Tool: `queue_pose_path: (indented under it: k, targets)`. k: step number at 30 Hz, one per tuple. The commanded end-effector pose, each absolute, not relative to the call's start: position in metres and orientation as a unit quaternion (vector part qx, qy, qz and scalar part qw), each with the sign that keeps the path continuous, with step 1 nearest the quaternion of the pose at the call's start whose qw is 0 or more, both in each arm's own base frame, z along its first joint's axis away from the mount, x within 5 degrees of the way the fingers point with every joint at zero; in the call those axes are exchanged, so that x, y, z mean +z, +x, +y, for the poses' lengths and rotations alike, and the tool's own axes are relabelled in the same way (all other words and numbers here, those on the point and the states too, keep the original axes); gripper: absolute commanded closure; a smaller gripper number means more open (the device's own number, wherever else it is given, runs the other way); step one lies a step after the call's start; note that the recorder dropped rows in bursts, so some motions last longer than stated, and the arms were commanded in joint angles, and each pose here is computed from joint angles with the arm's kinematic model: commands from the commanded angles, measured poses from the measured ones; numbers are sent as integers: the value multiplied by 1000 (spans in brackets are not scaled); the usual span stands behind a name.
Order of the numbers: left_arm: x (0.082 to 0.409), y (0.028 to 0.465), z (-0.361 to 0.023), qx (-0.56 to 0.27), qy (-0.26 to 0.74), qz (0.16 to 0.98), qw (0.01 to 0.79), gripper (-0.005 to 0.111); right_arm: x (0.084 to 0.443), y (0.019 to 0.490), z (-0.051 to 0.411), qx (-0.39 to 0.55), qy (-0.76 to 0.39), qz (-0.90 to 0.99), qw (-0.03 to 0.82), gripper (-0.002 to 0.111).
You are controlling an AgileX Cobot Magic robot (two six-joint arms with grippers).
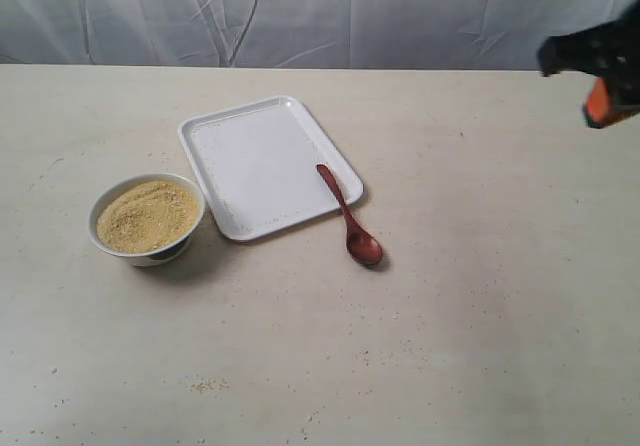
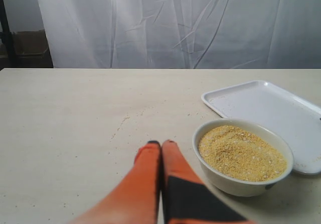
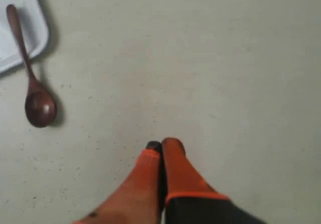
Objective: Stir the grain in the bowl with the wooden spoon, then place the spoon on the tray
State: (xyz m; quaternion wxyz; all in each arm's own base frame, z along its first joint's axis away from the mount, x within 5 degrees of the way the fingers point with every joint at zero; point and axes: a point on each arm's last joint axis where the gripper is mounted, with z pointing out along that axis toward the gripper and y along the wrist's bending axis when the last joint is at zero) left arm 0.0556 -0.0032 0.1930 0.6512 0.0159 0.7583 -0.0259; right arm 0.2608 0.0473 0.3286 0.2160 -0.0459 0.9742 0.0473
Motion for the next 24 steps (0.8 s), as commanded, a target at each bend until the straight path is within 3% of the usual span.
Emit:
queue_pose_path:
  k: [1,6,12,24]
  targets:
    - [192,55,-3,-23,15,756,654,107,345,201,31,59,-30,939,338,109]
    - [192,55,-3,-23,15,756,654,107,347,133,22,66,-41,890,449,109]
    - [192,55,-3,-23,15,756,654,107,321,75,14,56,-65,830,550,109]
    - [192,55,-3,-23,15,756,654,107,258,56,11,55,-61,813,577,109]
